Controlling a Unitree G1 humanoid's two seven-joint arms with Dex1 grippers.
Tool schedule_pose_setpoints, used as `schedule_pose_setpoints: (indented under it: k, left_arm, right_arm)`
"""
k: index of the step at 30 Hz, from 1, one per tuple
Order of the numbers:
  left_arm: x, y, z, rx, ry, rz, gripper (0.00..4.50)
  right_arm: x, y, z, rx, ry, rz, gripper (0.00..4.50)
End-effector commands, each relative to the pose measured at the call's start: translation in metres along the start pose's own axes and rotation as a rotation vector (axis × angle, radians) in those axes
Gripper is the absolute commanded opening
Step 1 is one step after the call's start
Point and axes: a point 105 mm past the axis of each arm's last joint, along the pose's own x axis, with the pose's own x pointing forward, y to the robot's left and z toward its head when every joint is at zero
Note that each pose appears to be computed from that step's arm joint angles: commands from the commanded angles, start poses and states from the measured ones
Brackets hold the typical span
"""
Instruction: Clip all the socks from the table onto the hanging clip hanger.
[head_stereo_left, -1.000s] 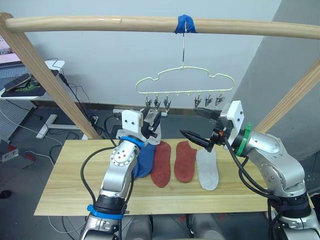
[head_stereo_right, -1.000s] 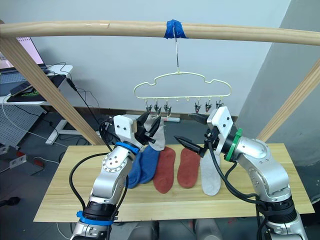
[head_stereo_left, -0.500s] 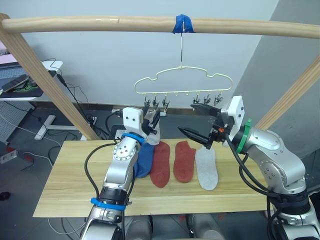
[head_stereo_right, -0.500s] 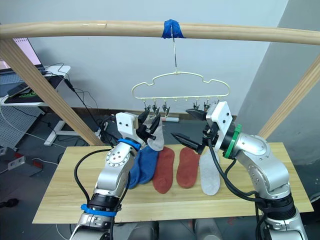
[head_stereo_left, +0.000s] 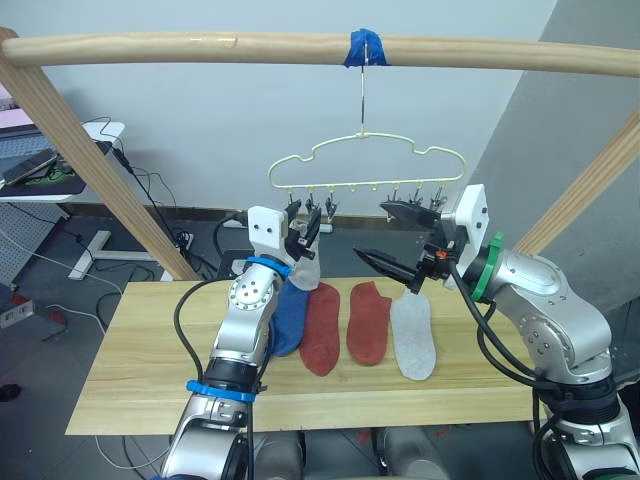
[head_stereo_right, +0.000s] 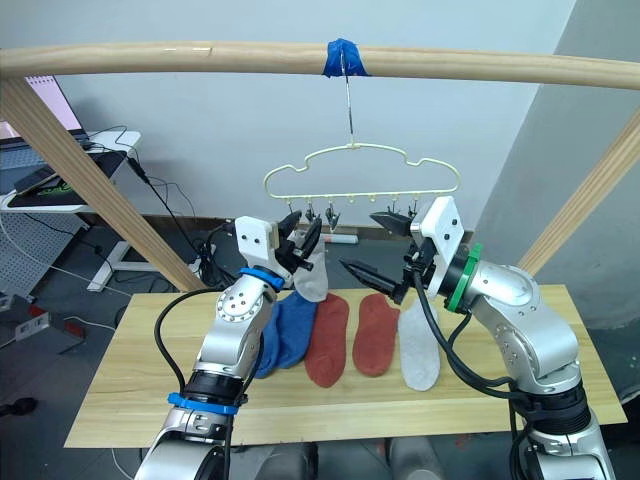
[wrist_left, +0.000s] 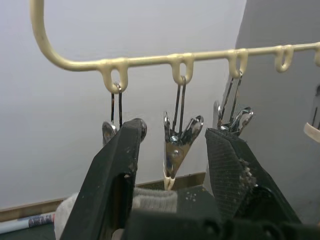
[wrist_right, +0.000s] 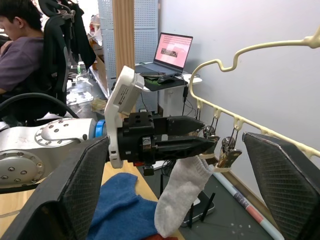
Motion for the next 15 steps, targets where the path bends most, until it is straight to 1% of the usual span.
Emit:
schedule_pose_setpoints:
  k: [1,15]
  left_arm:
    - [0.0048,0.0057,0.0158,0.027,-0.060,0.013,2.19]
    - [0.0113,0.0046,0.0212,0.036,-0.082,0.007,2.19]
  right_arm:
    - [0.0015,0.0076,0.0182,-0.044,-0.060,0.028,4.50]
    - [0.0014,0.0074,0.0206,-0.050,-0.070,0.030,4.50]
